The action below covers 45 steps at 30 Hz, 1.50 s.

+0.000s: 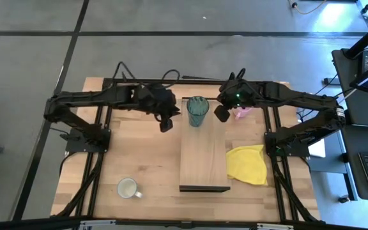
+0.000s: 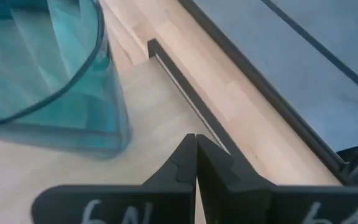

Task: Stack small to large cups/mugs on shelf
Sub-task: Put the blue cup on the shelf, then put the white patterned mug on the shelf

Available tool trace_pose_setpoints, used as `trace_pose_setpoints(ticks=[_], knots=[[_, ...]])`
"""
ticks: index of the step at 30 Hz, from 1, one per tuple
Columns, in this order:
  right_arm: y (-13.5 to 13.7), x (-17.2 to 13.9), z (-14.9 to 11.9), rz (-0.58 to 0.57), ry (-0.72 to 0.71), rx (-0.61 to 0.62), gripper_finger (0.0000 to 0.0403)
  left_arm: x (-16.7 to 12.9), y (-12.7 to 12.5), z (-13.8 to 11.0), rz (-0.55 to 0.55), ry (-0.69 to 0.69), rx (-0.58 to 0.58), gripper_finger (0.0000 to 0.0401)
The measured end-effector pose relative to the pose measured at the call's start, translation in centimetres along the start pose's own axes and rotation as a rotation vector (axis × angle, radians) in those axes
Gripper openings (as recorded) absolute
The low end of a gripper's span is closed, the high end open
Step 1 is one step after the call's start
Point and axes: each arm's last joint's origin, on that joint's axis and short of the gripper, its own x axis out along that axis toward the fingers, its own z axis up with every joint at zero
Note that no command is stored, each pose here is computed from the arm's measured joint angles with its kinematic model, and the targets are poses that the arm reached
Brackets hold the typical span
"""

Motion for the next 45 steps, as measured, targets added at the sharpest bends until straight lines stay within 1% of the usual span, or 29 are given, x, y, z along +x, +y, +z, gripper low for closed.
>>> trace_pose_setpoints(ticks=[3,7,12,14,17,19,23,29,33,35,37,39,42,45], knots=[[0.0,0.2,-0.1,-0.004,0.021,0.012,0.0007,1.4,0.1,-1.2,-0.015,-0.047,-0.038,0.006],[0.2,0.8,0.0,-0.003,0.024,0.016,0.0007,2.7,0.0,-1.6,-0.036,-0.109,-0.056,0.0059],[0.4,1.1,-0.1,0.009,0.04,0.039,0.0007,3.5,0.4,-1.9,-0.031,-0.11,-0.077,0.0059],[0.5,1.2,0.0,0.011,0.036,0.056,0.0007,4.0,0.7,-1.9,-0.047,-0.125,-0.084,0.0059],[0.5,1.3,0.0,0.01,0.04,0.059,0.0007,4.7,1.0,-2.2,-0.067,-0.104,-0.091,0.0059],[0.5,1.3,0.0,0.01,0.039,0.061,0.0007,5.2,1.1,-1.7,-0.097,-0.139,-0.094,0.0059],[0.5,1.3,0.0,0.01,0.039,0.068,0.0007,6.2,1.4,-2.0,-0.098,-0.117,-0.098,0.0059],[0.5,1.3,-0.2,0.004,0.054,0.062,0.0007,6.4,1.3,-2.1,-0.11,-0.099,-0.095,0.0059],[0.3,1.3,-0.5,-0.016,0.087,0.035,0.0008,5.4,1.8,-2.2,-0.097,-0.084,-0.099,0.0059],[0.0,1.1,-1.1,-0.081,0.135,-0.009,0.0008,4.8,2.0,-2.4,-0.071,-0.065,-0.089,0.0059],[-0.7,0.6,-1.9,-0.183,0.189,-0.047,0.0008,4.1,2.2,-2.6,-0.041,-0.042,-0.083,0.006],[-1.3,-0.5,-2.4,-0.25,0.199,-0.062,0.0008,2.9,2.2,-2.6,-0.031,-0.045,-0.082,0.006],[-2.1,-2.4,-2.8,-0.261,0.174,-0.024,0.0008,1.1,1.9,-2.6,-0.042,-0.059,-0.075,0.006],[-3.0,-4.8,-3.7,-0.25,0.154,0.056,0.0008,-0.8,1.1,-2.9,-0.068,-0.047,-0.058,0.006]])
